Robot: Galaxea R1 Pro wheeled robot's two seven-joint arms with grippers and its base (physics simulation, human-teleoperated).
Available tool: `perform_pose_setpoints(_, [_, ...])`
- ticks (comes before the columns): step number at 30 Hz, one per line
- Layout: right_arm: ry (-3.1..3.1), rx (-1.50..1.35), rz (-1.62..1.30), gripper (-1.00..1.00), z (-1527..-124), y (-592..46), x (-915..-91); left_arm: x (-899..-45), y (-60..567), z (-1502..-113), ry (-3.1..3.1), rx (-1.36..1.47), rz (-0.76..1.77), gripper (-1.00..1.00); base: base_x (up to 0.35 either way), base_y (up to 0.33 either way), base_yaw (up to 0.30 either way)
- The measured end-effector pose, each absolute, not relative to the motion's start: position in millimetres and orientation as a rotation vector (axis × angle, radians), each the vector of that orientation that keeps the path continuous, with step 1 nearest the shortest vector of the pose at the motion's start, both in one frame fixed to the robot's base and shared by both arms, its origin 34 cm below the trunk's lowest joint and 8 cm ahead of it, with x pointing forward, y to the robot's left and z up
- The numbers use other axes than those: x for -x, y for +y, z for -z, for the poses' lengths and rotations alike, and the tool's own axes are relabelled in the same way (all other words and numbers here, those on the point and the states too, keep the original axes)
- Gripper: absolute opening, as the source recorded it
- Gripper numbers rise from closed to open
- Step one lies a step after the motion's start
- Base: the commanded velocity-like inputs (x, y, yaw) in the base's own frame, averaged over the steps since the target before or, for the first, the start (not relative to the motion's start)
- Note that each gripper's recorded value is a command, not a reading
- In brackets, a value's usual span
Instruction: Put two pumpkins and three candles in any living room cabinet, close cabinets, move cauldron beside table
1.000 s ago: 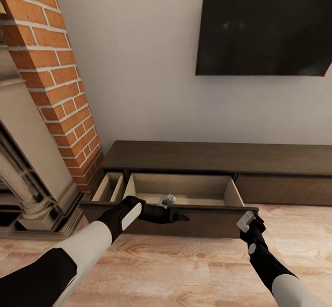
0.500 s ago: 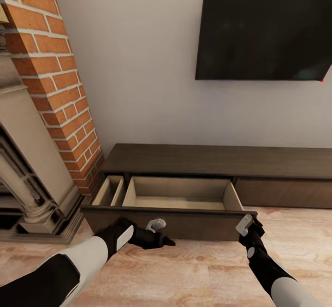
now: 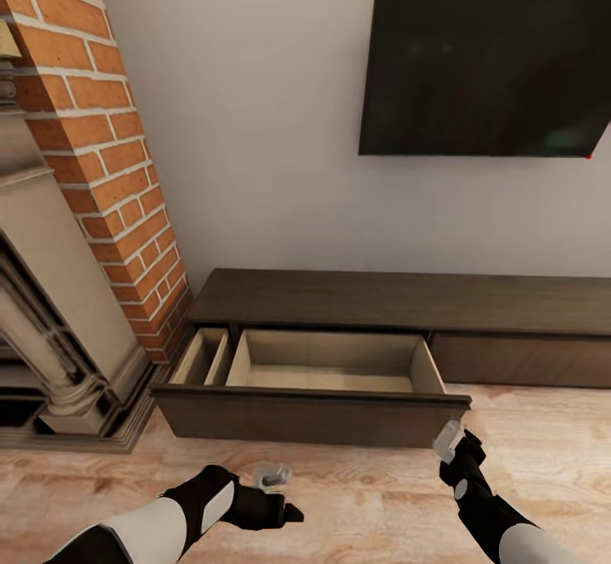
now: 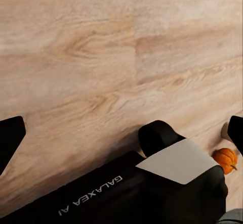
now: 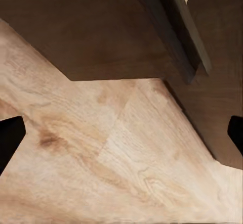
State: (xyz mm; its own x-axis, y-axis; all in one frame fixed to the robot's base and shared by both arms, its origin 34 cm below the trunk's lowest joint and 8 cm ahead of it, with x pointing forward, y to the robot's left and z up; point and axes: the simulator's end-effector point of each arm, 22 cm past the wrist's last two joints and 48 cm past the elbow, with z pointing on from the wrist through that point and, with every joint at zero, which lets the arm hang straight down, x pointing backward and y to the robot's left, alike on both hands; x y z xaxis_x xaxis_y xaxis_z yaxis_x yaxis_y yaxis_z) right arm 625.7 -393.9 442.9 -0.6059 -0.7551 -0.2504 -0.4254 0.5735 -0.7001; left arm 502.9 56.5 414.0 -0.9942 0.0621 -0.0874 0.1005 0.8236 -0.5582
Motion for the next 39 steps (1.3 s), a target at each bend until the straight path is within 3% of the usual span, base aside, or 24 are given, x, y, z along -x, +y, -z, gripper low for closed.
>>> perform_pose_setpoints(4, [2.382, 0.985, 0.742, 1.0, -415.2, -387.2, -580.9, -452.3, 82.3, -385.6, 3.042, -0.094, 0.746, 1.0, 0.0, 0.0, 0.0])
perform_pose_setpoints(8, [2.58, 0.517, 0.552, 1.0, -391.8, -393.0, -522.5, -422.0, 129.6, -358.3, 3.065, -0.055, 0.418, 1.0, 0.0, 0.0, 0.0])
perform_pose_setpoints(11, [2.639, 0.455, 0.491, 1.0, -385.1, -390.7, -497.0, -405.8, 141.8, -356.0, 3.089, -0.02, 0.339, 1.0, 0.0, 0.0, 0.0])
perform_pose_setpoints(14, [2.75, 0.413, 0.314, 1.0, -366.2, -365.1, -446.2, -394.0, 177.8, -349.4, 3.032, 0.324, 0.247, 1.0, 0.0, 0.0, 0.0])
perform_pose_setpoints(24, [2.805, 0.303, 0.276, 1.0, -373.1, -361.3, -403.6, -365.0, 248.3, -359.9, 3.064, 0.446, -0.076, 1.0, 0.0, 0.0, 0.0])
perform_pose_setpoints(31, [2.835, 0.304, 0.206, 1.0, -377.0, -324.9, -381.6, -350.3, 303.7, -375.7, 3.064, 0.484, -0.311, 1.0, 0.0, 0.0, -0.033])
perform_pose_setpoints(39, [2.842, 0.213, 0.198, 1.0, -385.3, -322.9, -380.1, -339.8, 315.0, -383.6, 3.066, 0.495, -0.339, 1.0, 0.0, 0.0, -0.215])
